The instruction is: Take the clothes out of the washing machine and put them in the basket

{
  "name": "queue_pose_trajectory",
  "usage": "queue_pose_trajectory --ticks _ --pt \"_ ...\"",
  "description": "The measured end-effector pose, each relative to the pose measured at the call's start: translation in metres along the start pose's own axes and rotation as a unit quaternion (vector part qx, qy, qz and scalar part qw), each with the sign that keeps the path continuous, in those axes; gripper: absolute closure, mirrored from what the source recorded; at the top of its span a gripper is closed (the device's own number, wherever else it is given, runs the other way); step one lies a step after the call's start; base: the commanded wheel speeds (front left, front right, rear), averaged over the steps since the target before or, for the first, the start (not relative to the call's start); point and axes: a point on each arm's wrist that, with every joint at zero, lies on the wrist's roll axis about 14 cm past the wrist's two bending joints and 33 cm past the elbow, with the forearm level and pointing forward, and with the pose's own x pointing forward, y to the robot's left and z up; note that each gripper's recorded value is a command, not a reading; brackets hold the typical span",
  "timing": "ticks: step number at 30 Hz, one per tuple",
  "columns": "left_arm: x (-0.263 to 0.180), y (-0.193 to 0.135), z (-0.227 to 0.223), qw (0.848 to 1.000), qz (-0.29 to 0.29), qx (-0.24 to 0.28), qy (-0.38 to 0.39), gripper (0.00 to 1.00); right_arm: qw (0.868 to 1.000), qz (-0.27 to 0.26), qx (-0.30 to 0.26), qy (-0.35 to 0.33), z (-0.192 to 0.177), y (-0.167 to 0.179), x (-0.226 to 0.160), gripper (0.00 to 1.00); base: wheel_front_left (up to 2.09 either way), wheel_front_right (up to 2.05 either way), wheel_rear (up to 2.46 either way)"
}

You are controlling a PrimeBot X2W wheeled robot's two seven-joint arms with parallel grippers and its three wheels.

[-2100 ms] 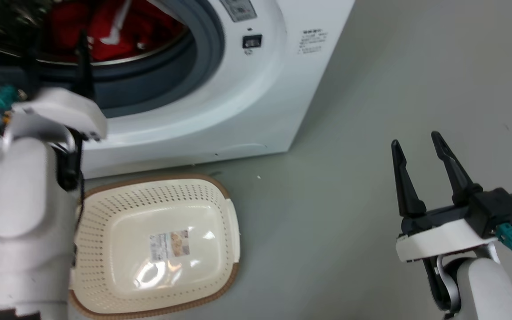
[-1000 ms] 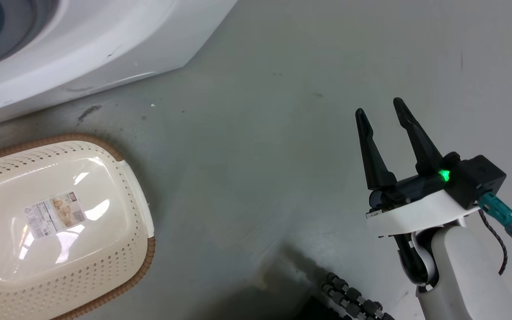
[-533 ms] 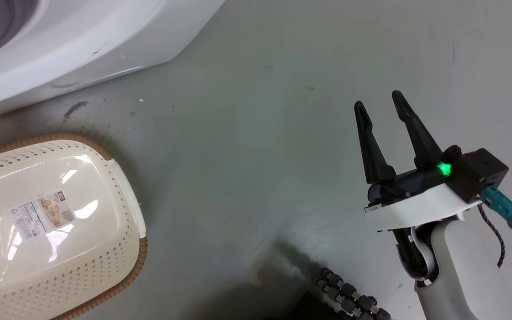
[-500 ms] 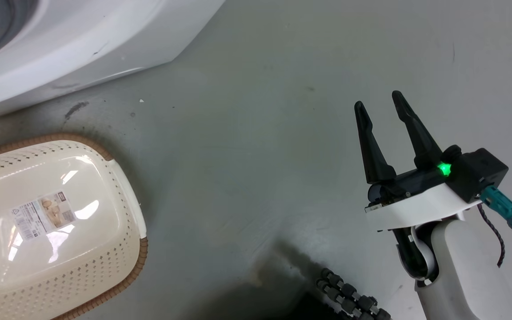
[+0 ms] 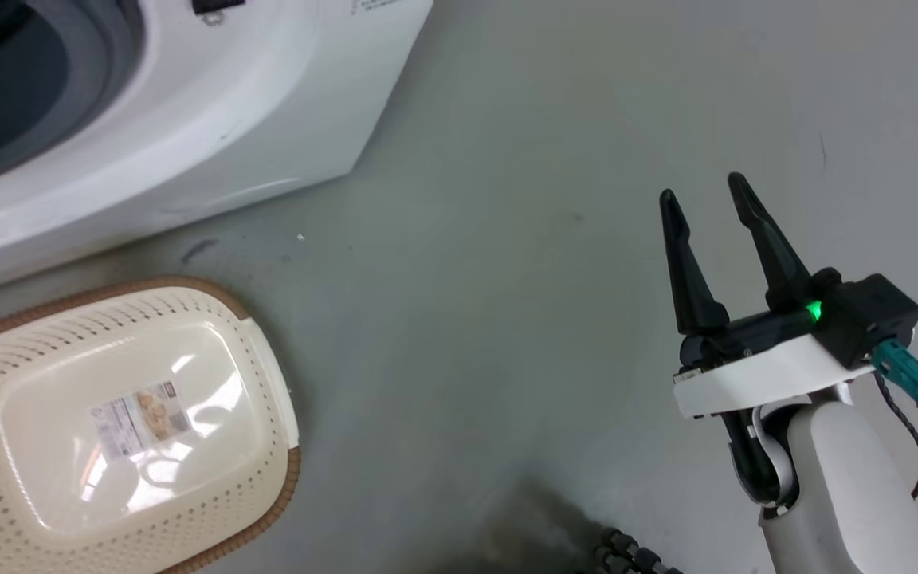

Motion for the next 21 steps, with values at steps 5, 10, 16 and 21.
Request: queue_pose_trajectory --ticks 5,10,16,21 --pt "-0.024 -0.008 0.000 0.999 -0.009 -0.037 -0.030 1.00 1.000 -0.002 0.001 -0.021 0.016 -0.001 -0.011 0.00 0.00 0.00 0.00" --pt "-0.051 0.000 0.002 0.997 0.002 -0.042 -0.061 1.00 0.999 -0.004 0.003 -0.032 0.026 -0.001 -0.027 0.00 0.00 0.00 0.00" --pt "-0.092 0.004 0.014 0.991 0.013 -0.057 -0.122 1.00 0.999 -0.006 0.006 -0.048 0.037 -0.001 -0.048 0.00 0.00 0.00 0.00" --pt "-0.131 0.008 0.025 0.984 0.020 -0.069 -0.164 1.00 0.997 0.003 0.004 -0.071 0.051 0.005 -0.062 0.00 0.00 0.00 0.00"
